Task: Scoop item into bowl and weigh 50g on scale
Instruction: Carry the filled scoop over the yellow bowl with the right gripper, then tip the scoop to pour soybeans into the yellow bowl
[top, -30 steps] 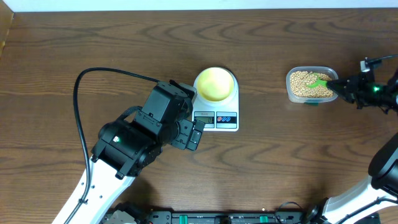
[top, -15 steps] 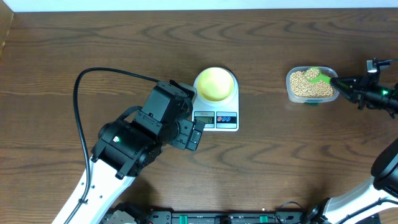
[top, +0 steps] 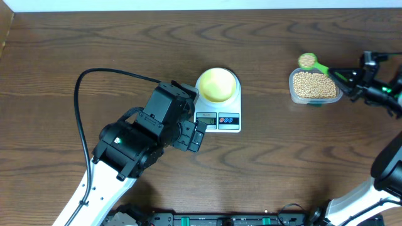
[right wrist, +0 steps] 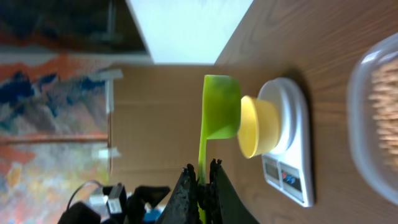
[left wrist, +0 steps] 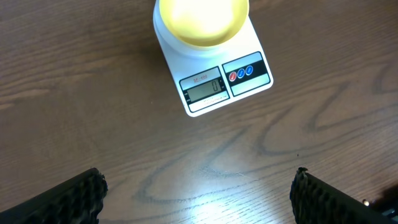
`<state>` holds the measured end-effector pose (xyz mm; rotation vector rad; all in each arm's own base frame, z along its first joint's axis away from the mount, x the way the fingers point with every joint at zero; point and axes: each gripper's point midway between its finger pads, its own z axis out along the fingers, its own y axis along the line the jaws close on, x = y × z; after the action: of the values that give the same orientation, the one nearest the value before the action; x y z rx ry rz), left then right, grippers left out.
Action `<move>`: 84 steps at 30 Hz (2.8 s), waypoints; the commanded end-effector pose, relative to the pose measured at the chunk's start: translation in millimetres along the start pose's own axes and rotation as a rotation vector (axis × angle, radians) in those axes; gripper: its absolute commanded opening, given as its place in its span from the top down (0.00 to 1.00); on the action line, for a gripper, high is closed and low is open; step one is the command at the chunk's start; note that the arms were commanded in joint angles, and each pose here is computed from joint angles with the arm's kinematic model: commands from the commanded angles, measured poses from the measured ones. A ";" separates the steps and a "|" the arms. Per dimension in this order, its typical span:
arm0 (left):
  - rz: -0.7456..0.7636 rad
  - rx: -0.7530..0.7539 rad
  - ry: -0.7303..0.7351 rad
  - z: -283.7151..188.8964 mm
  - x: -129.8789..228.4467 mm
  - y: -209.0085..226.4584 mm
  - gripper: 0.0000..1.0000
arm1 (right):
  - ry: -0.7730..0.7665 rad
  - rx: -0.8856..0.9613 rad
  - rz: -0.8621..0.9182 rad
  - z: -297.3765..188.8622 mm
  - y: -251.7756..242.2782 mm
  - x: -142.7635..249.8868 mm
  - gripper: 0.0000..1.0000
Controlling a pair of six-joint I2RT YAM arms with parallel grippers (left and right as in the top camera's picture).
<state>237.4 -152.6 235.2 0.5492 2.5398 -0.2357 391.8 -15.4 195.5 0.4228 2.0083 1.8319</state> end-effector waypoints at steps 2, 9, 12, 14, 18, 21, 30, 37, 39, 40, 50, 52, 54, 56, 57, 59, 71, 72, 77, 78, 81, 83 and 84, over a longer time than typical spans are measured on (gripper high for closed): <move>0.007 0.007 -0.016 -3.8 -5.3 -1.2 0.03 | 0.104 -0.072 -0.028 36.0 16.2 17.9 0.99; 0.007 0.007 -0.016 -3.8 -5.3 -1.2 0.03 | 0.273 -0.094 -0.090 91.9 23.6 52.8 0.99; 0.007 0.007 -0.016 -3.8 -5.3 -1.2 0.03 | 0.336 -0.102 -0.109 113.1 27.0 63.5 0.99; 0.007 0.007 -0.016 -3.8 -5.3 -1.2 0.03 | 0.370 -0.104 -0.117 125.6 29.3 68.1 0.99; 0.007 0.007 -0.016 -3.8 -5.3 -1.2 0.03 | 0.427 -0.101 -0.140 149.8 34.6 76.4 0.99; 0.007 0.007 -0.016 -3.8 -5.3 -1.2 0.03 | 0.440 -0.057 -0.150 166.8 31.9 79.7 0.99; 0.007 0.007 -0.016 -3.8 -5.3 -1.2 0.03 | 0.439 0.032 -0.211 206.8 26.8 90.6 0.99; 0.007 0.007 -0.016 -3.8 -5.3 -1.2 0.03 | 0.399 0.119 -0.250 220.7 13.5 90.4 0.99; 0.007 0.007 -0.016 -3.8 -5.3 -1.2 0.03 | 0.384 0.144 -0.263 222.8 9.5 88.5 0.99; 0.007 0.007 -0.016 -3.8 -5.3 -1.2 0.03 | 0.376 0.157 -0.271 223.7 7.4 87.4 0.99; 0.007 0.007 -0.016 -3.8 -5.3 -1.2 0.03 | 0.368 0.281 -0.341 223.8 -13.2 89.6 0.99; 0.007 0.007 -0.016 -3.8 -5.3 -1.2 0.03 | 0.375 0.316 -0.364 223.4 -13.3 90.5 0.99; 0.007 0.007 -0.016 -3.8 -5.3 -1.2 0.03 | 0.383 0.354 -0.389 222.4 -12.4 90.5 0.99; 0.007 0.007 -0.016 -3.8 -5.3 -1.2 0.03 | 0.395 0.391 -0.421 221.3 -8.2 90.2 0.99; 0.007 0.007 -0.016 -3.8 -5.3 -1.2 0.03 | 0.398 0.418 -0.437 220.3 -6.8 89.3 0.99; 0.007 0.007 -0.016 -3.8 -5.3 -1.2 0.03 | 0.400 0.458 -0.462 219.0 -3.9 87.5 0.99; 0.007 0.007 -0.016 -3.8 -5.3 -1.2 0.03 | 0.425 0.617 -0.551 220.6 -8.9 95.2 0.99; 0.007 0.007 -0.016 -3.8 -5.3 -1.2 0.03 | 0.431 0.631 -0.565 221.8 -10.8 97.5 0.99; 0.007 0.007 -0.016 -3.8 -5.3 -1.3 0.03 | 0.451 0.713 -0.640 225.9 -17.3 105.0 0.99; 0.007 0.007 -0.016 -3.8 -5.3 -1.2 0.03 | 0.455 0.727 -0.659 226.2 -17.5 105.6 0.99; 0.007 0.007 -0.016 -3.8 -5.3 -1.2 0.03 | 0.461 0.779 -0.713 226.8 -17.3 106.5 0.99; 0.007 0.007 -0.016 -3.8 -5.3 -1.2 0.03 | 0.471 0.800 -0.754 228.1 -15.4 107.9 0.99; 0.007 0.007 -0.016 -3.8 -5.3 -1.2 0.03 | 0.472 0.816 -0.775 228.7 -14.4 108.0 0.99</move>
<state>237.5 -152.7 235.3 0.5491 2.5394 -0.2359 396.6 234.8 147.0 -0.5028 2.6939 0.7697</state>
